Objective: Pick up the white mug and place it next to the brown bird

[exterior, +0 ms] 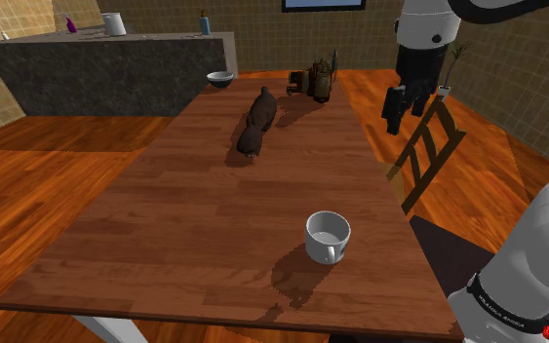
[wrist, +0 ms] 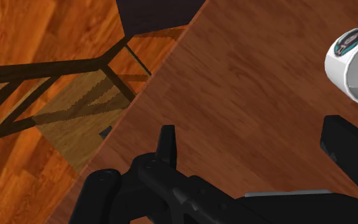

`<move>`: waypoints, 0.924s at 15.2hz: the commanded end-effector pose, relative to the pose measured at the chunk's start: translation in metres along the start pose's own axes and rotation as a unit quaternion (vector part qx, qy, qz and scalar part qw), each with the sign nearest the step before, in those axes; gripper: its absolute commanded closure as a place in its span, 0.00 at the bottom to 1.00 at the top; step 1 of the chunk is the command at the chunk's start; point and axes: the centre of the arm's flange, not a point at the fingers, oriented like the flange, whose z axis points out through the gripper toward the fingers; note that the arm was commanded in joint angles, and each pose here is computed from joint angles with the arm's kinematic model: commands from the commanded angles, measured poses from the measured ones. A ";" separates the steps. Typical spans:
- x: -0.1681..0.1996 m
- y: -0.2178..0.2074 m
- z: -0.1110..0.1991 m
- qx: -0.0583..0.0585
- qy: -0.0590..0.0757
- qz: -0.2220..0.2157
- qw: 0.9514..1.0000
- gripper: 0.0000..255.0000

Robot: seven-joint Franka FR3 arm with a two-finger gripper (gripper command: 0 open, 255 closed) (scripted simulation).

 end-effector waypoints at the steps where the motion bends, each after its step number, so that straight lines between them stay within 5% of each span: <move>1: 0.000 0.000 0.000 0.000 0.000 0.000 1.000 0.00; 14: -0.001 -0.093 0.130 0.069 0.033 0.009 0.997 0.00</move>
